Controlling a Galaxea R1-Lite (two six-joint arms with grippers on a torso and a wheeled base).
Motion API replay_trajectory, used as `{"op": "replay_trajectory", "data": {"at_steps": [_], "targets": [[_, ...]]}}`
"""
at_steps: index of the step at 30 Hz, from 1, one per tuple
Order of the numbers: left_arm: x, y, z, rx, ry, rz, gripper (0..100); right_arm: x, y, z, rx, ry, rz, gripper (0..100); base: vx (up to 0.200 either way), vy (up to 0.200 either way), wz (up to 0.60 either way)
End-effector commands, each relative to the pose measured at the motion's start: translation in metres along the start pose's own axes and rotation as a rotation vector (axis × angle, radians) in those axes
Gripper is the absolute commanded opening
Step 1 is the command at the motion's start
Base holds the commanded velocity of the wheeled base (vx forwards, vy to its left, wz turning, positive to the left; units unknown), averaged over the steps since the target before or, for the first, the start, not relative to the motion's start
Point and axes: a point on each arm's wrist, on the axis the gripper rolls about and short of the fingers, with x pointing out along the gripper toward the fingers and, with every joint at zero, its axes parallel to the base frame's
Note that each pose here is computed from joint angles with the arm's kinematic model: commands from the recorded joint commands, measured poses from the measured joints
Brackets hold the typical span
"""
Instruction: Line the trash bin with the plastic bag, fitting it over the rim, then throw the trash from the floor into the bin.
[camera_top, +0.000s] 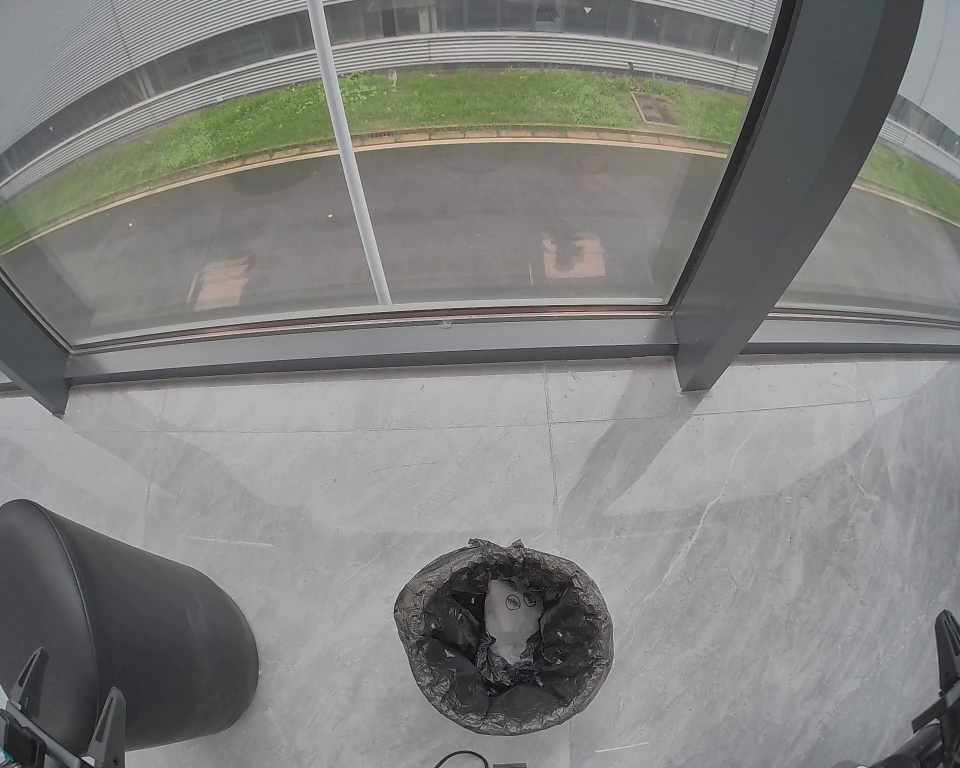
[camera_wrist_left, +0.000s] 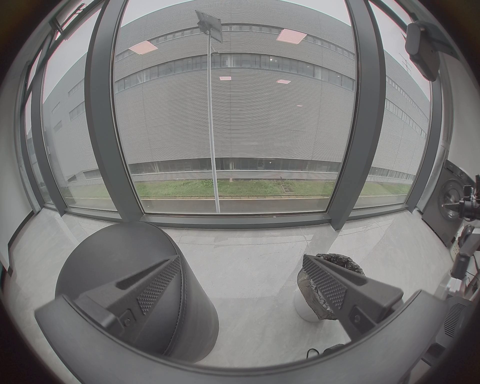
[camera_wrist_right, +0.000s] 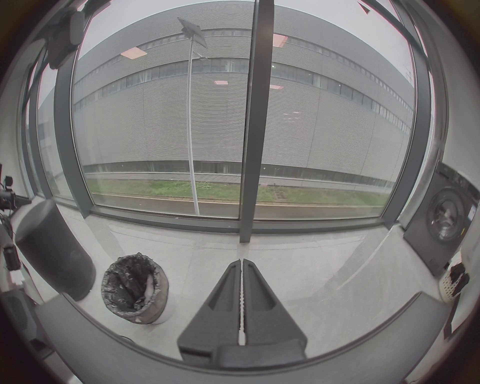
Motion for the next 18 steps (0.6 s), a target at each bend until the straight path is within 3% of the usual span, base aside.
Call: {"op": "replay_trajectory", "data": {"at_steps": [1,18], "targets": [[-0.0001,0.0001,-0.0051,-0.001,-0.001,0.0,100,-0.0005,0.0017,-0.0098,0.025,0.055,0.056,0,0.0,0.0,0.0],[-0.0001,0.0001,-0.0053,-0.001,0.001,0.0,100,0.0,0.002,-0.0095,0.042,0.046,0.066,0,0.0,0.0,0.0]]}}
